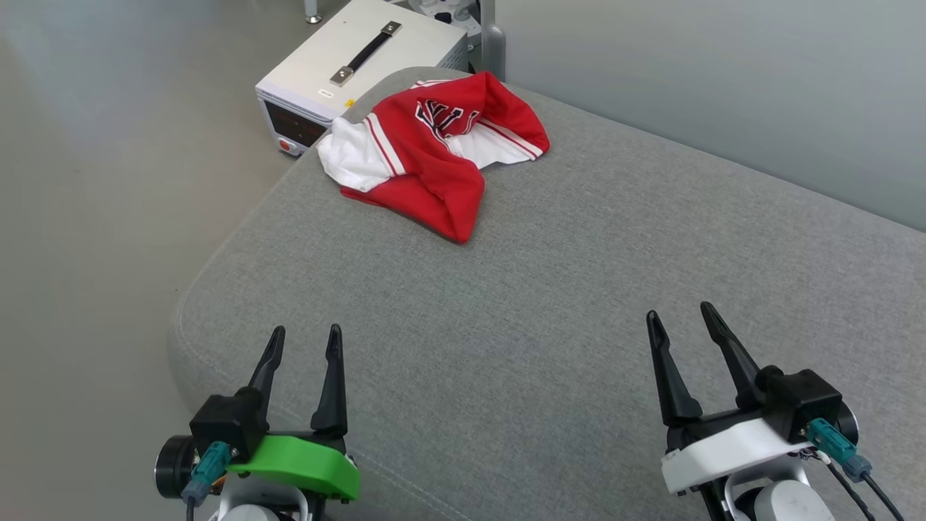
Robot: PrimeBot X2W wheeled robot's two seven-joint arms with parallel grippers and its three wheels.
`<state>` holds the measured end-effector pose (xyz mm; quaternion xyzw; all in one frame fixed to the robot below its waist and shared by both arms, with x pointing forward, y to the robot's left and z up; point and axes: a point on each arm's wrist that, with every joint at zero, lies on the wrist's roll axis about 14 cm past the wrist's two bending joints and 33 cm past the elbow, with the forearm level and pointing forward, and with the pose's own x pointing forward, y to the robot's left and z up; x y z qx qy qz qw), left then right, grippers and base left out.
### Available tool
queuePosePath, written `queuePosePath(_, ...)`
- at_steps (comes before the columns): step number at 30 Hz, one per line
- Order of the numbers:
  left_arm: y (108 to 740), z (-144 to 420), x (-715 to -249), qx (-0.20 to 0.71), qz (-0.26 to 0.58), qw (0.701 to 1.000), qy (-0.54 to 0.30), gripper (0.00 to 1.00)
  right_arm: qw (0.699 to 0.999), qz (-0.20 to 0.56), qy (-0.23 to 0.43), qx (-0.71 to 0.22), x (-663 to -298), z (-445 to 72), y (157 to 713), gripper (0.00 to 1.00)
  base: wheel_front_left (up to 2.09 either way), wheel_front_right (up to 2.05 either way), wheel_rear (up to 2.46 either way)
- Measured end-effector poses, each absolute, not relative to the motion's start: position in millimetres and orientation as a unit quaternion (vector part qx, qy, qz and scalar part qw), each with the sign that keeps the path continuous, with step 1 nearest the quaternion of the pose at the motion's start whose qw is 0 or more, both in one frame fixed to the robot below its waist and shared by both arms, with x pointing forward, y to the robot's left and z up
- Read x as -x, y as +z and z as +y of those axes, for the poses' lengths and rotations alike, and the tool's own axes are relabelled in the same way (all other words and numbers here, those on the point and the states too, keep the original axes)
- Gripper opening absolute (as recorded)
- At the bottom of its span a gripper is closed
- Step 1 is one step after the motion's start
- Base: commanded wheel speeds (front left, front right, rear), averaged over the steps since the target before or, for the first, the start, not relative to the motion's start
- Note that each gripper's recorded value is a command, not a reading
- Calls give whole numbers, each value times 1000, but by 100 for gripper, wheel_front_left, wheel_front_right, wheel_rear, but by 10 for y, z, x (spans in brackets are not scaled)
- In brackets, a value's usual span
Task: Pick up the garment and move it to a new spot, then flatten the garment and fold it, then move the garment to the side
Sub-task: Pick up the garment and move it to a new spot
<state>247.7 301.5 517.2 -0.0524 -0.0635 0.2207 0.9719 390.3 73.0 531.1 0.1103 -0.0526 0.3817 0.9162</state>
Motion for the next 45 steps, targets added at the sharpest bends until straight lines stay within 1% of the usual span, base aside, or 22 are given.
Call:
queuePosePath(11,5177,2994,-2518,54,-64,973,216,100,918,-50,377,-109,-3910,689,5284,100,0,0,0)
queuePosePath(17,5153,3073,-2584,56,-58,972,221,100,921,-49,371,-103,-3961,649,5229,100,0,0,0)
queuePosePath(21,5169,3131,-2826,49,-54,977,202,100,924,-61,364,-99,-4078,618,5246,100,0,0,0)
queuePosePath(27,5267,3410,-3397,16,-38,985,170,100,930,-75,347,-91,-4288,525,5211,100,0,0,0)
queuePosePath(34,5465,3716,-4292,-5,42,992,119,100,940,-84,322,-81,-4569,375,5160,100,0,0,0)
queuePosePath(37,5325,3719,-4578,8,117,989,91,100,944,-82,311,-78,-4666,306,5114,100,0,0,0)
queuePosePath(39,5197,3733,-4731,40,165,982,83,100,946,-80,304,-79,-4722,257,5073,100,0,0,0)
queuePosePath(42,5018,3813,-4875,49,235,968,79,100,948,-78,297,-80,-4779,198,5020,100,0,0,0)
queuePosePath(45,4801,3847,-4988,83,292,949,81,100,952,-71,286,-77,-4834,114,4937,100,0,0,0)
